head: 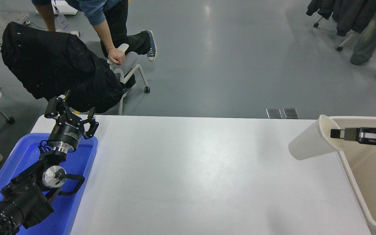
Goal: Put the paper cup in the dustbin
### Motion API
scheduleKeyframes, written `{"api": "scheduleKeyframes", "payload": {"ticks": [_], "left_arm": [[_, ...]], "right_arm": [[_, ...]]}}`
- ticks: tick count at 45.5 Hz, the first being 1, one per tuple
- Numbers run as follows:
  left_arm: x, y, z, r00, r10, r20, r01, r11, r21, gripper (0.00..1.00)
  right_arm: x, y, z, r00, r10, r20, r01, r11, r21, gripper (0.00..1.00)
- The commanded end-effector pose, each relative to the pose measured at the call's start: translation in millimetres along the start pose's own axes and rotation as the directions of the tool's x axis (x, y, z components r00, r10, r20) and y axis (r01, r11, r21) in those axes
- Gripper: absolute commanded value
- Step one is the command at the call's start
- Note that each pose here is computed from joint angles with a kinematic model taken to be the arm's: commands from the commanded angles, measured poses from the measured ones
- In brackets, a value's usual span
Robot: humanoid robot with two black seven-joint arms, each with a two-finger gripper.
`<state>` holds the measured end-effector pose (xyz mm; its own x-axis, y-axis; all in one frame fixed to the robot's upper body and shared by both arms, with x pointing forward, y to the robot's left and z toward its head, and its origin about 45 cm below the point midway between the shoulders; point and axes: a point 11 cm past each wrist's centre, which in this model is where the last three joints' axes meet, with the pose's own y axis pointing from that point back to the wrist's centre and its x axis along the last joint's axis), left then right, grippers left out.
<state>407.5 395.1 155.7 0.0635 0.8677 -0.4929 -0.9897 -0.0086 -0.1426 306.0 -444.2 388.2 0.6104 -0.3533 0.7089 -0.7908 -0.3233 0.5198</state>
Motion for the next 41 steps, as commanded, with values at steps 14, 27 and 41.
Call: {"api": "scheduleKeyframes", "payload": {"ticks": [14,27,41], "left_arm": [[0,0,-1,1.0,0.0,-0.001,0.0,1.0,0.0,1.0],[-1,-1,0,1.0,-0.001,-0.002,0.001,1.0,-0.001,1.0],[-1,-1,0,1.0,-0.001,-0.002,0.001,1.0,-0.001,1.0]], "right_arm": [[30,44,198,0.703,0.474,0.53,-0.237,0.859,-0.454,0.0],[-45,1,269,0.587,0.586,0.559,-0.168,0.763,-0.624,0.0],[-120,-36,294,0.472,0.722,0.505,-0.104,0.615,-0.782,0.0]]}}
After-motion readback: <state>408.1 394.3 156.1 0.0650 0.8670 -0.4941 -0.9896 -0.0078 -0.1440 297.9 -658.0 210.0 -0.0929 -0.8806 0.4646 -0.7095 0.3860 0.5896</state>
